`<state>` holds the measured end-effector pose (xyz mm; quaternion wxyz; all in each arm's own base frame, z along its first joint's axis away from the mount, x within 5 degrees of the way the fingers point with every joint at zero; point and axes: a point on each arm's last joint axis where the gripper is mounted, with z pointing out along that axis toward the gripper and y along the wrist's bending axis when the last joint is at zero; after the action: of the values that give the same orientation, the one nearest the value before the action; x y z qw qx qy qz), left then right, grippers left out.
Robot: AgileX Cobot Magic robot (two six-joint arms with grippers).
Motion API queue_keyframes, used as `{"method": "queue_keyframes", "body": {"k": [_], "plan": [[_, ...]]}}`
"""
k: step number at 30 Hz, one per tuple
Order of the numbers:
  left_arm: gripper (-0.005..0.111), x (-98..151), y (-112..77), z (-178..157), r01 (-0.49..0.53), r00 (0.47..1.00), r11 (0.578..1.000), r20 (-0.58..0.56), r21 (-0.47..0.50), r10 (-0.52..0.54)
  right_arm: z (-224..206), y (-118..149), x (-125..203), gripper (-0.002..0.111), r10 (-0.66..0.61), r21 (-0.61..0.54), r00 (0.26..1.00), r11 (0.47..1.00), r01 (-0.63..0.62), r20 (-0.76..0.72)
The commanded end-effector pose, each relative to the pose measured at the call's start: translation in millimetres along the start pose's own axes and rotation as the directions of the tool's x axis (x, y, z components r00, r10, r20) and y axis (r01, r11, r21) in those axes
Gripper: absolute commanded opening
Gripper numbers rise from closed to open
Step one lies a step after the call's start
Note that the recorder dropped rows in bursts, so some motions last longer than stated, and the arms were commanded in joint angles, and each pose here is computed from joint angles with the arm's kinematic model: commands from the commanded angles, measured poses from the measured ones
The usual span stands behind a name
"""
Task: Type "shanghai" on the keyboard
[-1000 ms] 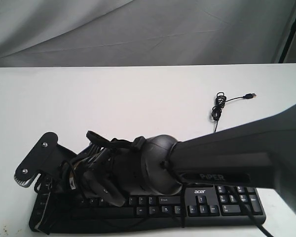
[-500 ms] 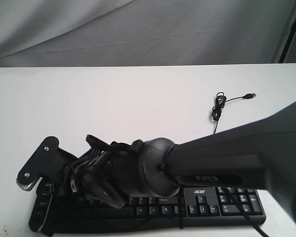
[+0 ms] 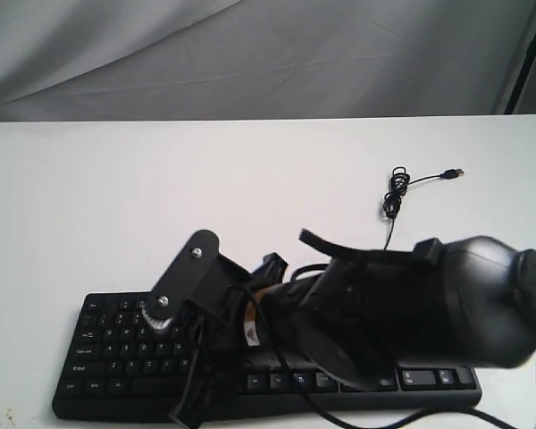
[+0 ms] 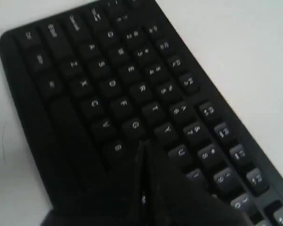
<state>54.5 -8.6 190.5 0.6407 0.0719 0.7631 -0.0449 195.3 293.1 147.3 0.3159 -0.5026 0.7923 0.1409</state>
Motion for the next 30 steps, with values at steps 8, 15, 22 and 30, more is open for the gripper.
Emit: {"method": "queue_keyframes", "body": {"k": [8,15,22,30], "plan": [[0.000,1.0,-0.2,0.1,0.001,1.000,1.000,0.002,0.003,-0.001,7.2,0.4,21.3,0.000,0.054,0.015,0.998,0.998,-0.054,0.023],[0.000,1.0,-0.2,0.1,0.001,1.000,1.000,0.002,0.003,-0.001,17.2,2.9,25.2,0.000,0.049,0.013,0.999,0.999,-0.049,0.017],[0.000,1.0,-0.2,0.1,0.001,1.000,1.000,0.002,0.003,-0.001,19.5,4.7,24.8,0.000,0.042,0.013,0.999,0.999,-0.042,0.032],[0.000,1.0,-0.2,0.1,0.001,1.000,1.000,0.002,0.003,-0.001,19.5,4.5,24.1,0.000,0.042,0.014,0.998,0.999,-0.042,0.040]]}}
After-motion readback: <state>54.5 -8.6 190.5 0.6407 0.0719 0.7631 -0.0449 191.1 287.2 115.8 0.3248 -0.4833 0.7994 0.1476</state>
